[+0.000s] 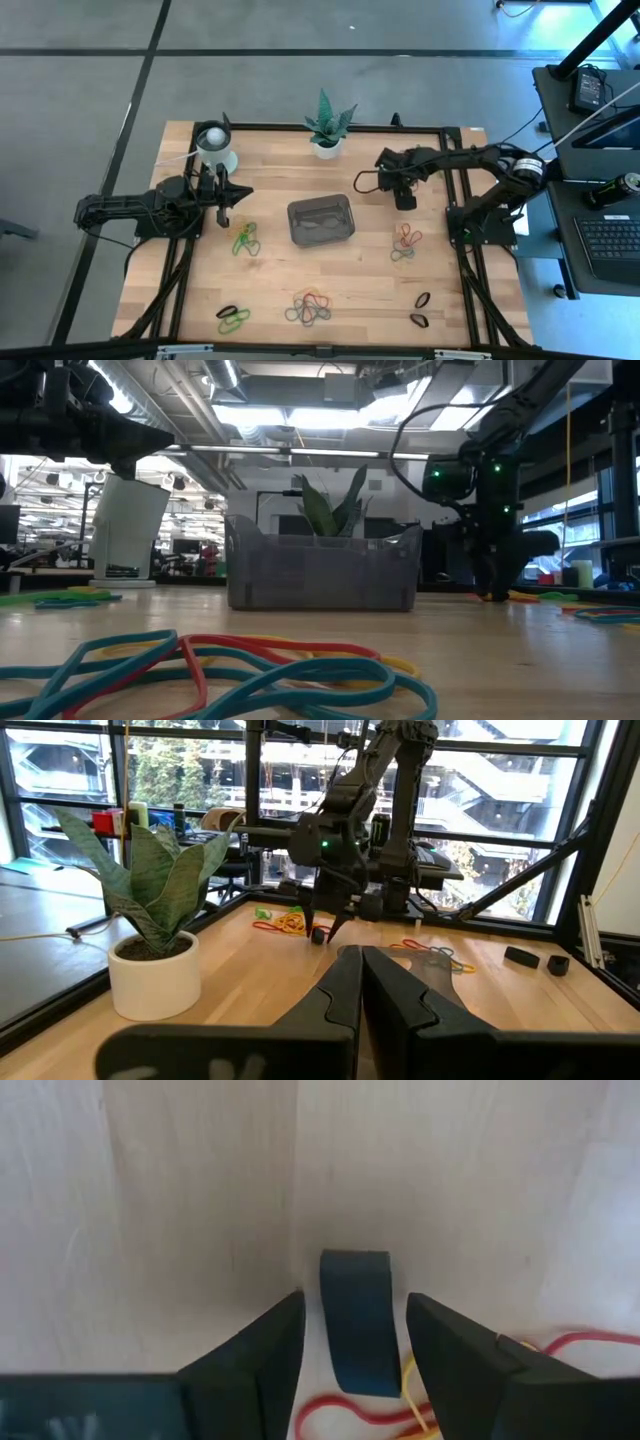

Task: Pick and place rubber bands into bin
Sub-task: Put the black rubber band into the black bin

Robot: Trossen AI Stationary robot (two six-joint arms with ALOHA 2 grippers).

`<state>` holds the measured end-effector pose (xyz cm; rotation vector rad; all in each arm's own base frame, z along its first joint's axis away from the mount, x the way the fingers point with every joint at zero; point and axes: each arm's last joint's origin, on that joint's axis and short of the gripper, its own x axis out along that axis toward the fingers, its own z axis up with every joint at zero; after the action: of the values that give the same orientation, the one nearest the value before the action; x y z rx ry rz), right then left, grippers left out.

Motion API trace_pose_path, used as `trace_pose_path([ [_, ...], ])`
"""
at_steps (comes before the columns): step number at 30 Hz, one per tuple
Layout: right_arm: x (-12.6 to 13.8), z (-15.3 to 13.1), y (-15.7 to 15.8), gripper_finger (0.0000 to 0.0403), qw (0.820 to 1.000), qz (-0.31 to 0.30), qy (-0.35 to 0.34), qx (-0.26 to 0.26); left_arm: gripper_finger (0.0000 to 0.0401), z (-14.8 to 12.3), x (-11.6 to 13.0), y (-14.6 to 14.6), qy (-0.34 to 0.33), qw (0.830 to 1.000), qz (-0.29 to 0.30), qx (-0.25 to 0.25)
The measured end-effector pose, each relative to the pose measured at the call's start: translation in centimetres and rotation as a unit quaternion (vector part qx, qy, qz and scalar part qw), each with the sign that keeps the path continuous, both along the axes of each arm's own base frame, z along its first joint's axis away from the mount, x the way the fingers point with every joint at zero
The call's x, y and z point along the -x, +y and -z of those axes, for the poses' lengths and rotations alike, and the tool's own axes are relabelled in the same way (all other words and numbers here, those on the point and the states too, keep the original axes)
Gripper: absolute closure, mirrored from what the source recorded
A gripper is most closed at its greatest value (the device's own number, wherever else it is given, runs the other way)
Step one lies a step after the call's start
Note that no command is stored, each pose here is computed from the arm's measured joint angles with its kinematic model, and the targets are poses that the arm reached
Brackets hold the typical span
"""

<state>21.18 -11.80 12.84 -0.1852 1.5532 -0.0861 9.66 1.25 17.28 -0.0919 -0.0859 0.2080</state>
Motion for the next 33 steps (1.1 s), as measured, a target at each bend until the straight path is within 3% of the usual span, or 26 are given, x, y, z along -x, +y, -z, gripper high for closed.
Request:
trace_pose_path([
  [5,0.2,0.5,-0.5,0.0282,0.999,0.013,0.0,-0.03,0.0395,0.0,0.0,0.0,0.0,1.0,0.0,0.0],
  [13,0.4,0.3,-0.9,0.0391,0.999,0.023,-0.011,-0.02,0.0395,0.0,0.0,0.0,0.0,1.0,0.0,0.0],
  [22,0.6,-1.7,-0.8,0.0399,0.994,0.102,-0.008,-0.025,0.0395,0.0,0.0,0.0,0.0,1.0,0.0,0.0],
  [33,-0.5,-10.9,0.1,0.0401,0.965,0.256,-0.048,-0.035,0.0395,0.0,0.0,0.0,0.0,1.0,0.0,0.0],
])
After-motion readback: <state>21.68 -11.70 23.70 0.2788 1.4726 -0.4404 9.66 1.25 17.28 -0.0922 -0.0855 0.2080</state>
